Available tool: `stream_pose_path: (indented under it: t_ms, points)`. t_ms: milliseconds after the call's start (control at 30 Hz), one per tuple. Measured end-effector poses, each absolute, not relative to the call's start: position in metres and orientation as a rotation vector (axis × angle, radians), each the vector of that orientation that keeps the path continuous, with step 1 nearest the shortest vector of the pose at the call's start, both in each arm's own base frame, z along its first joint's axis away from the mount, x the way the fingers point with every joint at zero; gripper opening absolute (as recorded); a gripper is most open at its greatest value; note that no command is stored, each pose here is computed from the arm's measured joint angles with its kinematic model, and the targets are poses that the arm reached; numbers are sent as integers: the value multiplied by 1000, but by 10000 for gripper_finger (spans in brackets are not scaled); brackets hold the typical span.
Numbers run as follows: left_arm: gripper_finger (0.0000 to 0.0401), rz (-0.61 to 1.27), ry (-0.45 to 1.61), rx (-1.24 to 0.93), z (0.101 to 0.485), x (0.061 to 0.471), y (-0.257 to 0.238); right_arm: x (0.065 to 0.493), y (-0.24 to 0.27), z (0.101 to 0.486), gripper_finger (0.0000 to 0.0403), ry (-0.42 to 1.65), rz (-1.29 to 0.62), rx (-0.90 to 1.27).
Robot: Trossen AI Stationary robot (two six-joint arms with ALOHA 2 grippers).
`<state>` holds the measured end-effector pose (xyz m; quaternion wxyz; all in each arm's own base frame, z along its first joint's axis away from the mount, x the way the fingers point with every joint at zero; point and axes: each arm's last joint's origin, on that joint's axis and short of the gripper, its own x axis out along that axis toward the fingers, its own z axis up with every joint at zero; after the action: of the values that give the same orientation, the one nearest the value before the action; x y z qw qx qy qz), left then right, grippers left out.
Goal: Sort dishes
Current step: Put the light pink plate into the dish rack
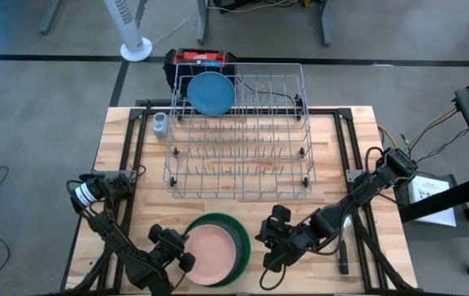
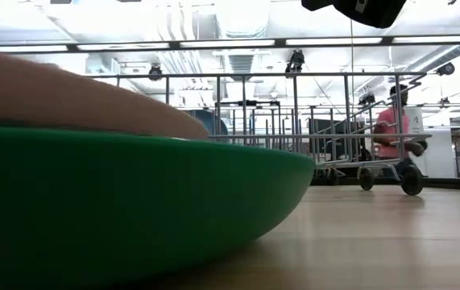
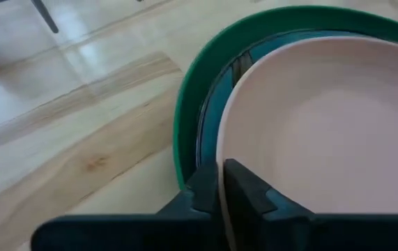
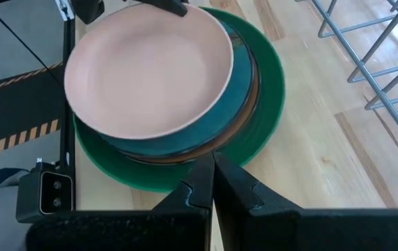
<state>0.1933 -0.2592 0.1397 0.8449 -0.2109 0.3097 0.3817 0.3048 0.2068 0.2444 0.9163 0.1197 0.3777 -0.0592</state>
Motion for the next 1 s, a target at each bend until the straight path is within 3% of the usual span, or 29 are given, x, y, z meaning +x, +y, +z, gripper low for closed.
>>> stream_pose_path:
  t_ms: [300,1000]
  points:
    - [6,831,636,-438,145,193,-258,305,207,244,0,777,-122,246]
    - [5,779,444,-250,201,203,-266,312,208,250,2,715,-56,207]
